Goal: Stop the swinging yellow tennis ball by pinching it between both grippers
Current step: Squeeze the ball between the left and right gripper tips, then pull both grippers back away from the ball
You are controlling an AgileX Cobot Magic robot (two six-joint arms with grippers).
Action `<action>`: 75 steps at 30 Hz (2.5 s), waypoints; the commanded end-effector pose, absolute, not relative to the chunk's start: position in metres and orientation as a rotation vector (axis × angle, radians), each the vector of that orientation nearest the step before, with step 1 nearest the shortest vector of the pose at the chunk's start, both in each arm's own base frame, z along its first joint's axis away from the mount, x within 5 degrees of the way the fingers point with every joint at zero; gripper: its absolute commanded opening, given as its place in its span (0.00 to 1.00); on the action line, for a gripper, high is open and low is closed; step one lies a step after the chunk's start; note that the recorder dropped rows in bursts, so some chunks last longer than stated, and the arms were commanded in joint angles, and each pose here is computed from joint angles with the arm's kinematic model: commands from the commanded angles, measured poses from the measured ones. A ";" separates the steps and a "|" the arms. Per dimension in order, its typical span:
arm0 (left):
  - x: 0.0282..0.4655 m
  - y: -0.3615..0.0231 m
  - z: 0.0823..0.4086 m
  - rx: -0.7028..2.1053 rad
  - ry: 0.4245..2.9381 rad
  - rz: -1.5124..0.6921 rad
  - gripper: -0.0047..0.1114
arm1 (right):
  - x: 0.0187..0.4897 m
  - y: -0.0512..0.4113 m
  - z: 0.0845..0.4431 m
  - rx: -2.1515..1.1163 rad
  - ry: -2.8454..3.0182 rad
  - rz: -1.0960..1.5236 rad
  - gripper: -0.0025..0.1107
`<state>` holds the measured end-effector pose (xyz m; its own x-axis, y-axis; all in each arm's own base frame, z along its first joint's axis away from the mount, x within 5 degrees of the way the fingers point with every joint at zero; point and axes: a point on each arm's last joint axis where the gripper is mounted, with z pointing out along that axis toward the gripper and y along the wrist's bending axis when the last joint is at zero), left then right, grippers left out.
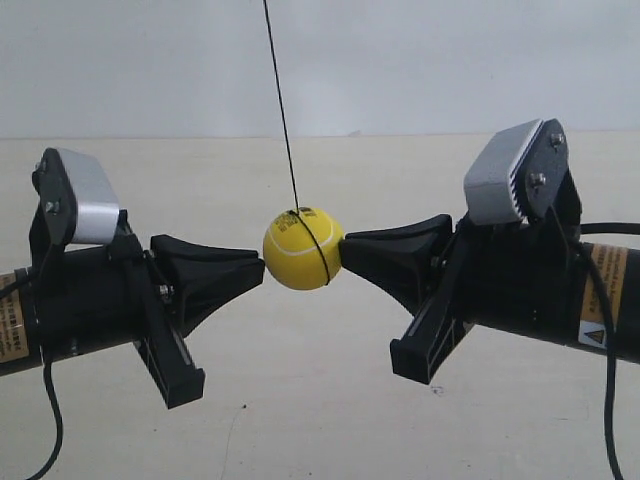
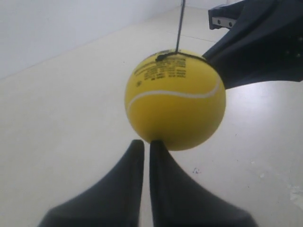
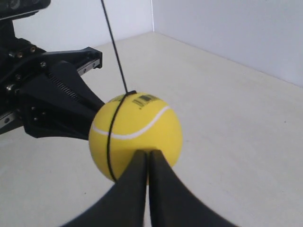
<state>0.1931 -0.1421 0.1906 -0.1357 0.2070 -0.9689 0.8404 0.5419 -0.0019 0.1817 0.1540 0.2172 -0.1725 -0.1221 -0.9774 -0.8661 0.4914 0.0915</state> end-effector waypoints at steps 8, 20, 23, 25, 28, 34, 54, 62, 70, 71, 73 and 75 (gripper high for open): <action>0.191 -0.146 0.195 0.886 1.603 -0.761 0.08 | 0.181 0.155 0.222 -0.866 1.597 0.845 0.02; 0.191 -0.146 0.195 0.885 1.597 -0.765 0.08 | 0.180 0.155 0.221 -0.879 1.597 0.846 0.02; 0.191 -0.146 0.195 0.885 1.597 -0.765 0.08 | 0.180 0.155 0.221 -0.883 1.597 0.847 0.02; 0.191 -0.146 0.195 0.885 1.597 -0.765 0.08 | 0.180 0.155 0.221 -0.883 1.599 0.845 0.02; 0.191 -0.146 0.195 0.885 1.597 -0.765 0.08 | 0.180 0.155 0.221 -0.883 1.601 0.843 0.02; 0.188 -0.145 0.193 0.900 1.602 -0.768 0.08 | 0.181 0.154 0.219 -0.882 1.624 0.826 0.02; 0.181 -0.132 0.216 0.885 1.617 -0.614 0.08 | 0.175 0.133 0.242 -0.791 1.677 0.617 0.02; 0.164 -0.105 0.249 0.738 1.656 -0.437 0.08 | 0.165 0.122 0.256 -0.723 1.672 0.591 0.02; 0.148 -0.094 0.243 0.660 1.697 -0.453 0.08 | 0.147 0.128 0.248 -0.805 1.577 0.759 0.02; 0.146 -0.096 0.238 0.689 1.683 -0.481 0.08 | 0.146 0.129 0.246 -0.813 1.584 0.781 0.02; 0.146 -0.105 0.232 0.749 1.640 -0.557 0.08 | 0.148 0.133 0.242 -0.819 1.593 0.817 0.02; 0.149 -0.110 0.230 0.749 1.622 -0.614 0.08 | 0.151 0.136 0.236 -0.838 1.603 0.832 0.02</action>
